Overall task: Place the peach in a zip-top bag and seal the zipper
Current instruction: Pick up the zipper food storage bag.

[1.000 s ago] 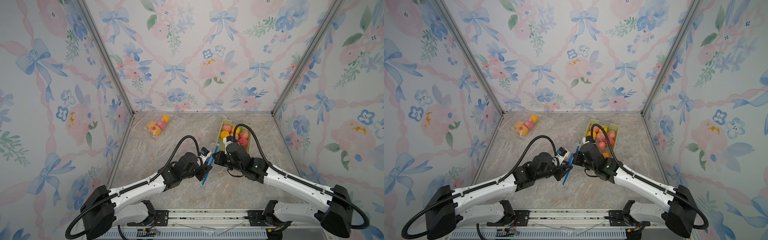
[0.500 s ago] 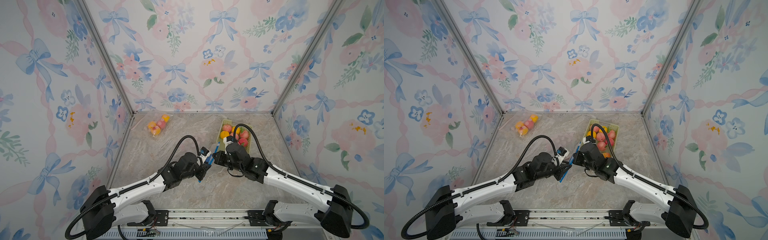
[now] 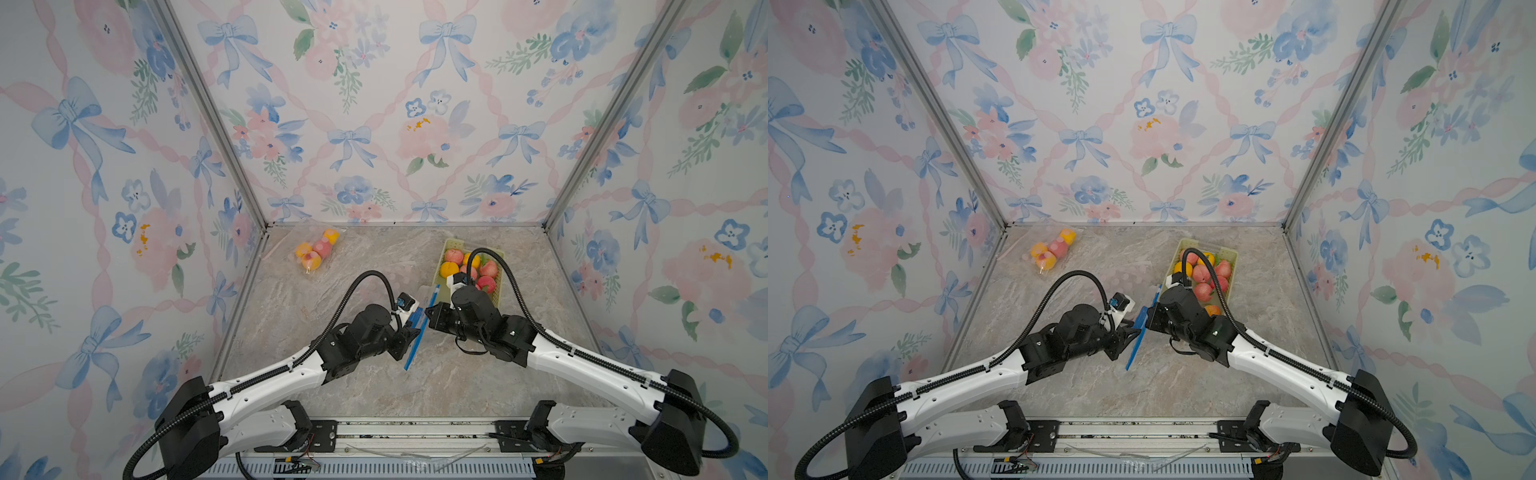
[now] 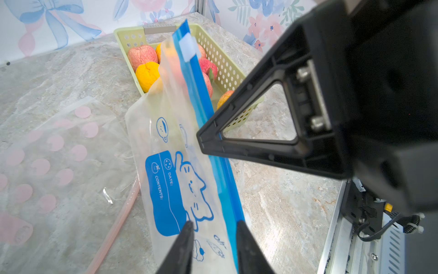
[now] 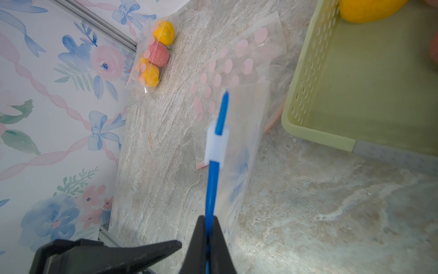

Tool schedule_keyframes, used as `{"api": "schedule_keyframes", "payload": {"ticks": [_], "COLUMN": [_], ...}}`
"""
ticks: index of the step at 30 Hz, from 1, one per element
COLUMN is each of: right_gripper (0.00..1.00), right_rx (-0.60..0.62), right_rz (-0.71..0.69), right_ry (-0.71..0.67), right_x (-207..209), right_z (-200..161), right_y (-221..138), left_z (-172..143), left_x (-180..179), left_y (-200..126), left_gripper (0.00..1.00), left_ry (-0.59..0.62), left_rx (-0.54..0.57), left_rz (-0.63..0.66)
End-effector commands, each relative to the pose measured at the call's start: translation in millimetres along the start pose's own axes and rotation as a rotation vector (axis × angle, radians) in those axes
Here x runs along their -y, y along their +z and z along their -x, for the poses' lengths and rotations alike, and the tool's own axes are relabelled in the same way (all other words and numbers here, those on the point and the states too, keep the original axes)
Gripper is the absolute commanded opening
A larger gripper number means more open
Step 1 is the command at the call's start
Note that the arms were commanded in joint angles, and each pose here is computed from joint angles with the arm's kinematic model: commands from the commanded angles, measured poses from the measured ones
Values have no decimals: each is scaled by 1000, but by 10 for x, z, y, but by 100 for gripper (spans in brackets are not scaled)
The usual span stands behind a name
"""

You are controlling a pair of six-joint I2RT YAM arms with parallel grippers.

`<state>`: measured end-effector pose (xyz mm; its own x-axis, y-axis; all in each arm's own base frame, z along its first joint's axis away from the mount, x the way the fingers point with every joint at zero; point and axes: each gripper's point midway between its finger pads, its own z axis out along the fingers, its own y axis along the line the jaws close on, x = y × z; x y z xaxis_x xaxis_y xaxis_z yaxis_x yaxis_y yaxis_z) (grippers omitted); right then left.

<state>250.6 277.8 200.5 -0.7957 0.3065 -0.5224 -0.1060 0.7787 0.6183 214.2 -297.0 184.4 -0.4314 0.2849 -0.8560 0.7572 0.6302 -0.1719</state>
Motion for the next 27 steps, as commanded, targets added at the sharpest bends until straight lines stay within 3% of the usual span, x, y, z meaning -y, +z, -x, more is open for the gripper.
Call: {"api": "schedule_keyframes", "payload": {"ticks": [1,19,27], "right_gripper": [6,6,6], "right_rx": [15,15,13], "right_rz": [7,5,2], "right_ry": [-14,-11,-13], "right_x": [-76,-58,-59], "right_z": [46,39,38], "right_y": [-76,-71,-63], "left_z": [-26,-184,-179], "left_x": [54,48,10], "left_y": [-12,100,90], "left_gripper": [46,42,32], "left_ry": [16,12,-1], "left_rx": [-8,-61,-57], "left_rz": [-38,-28,-5]}}
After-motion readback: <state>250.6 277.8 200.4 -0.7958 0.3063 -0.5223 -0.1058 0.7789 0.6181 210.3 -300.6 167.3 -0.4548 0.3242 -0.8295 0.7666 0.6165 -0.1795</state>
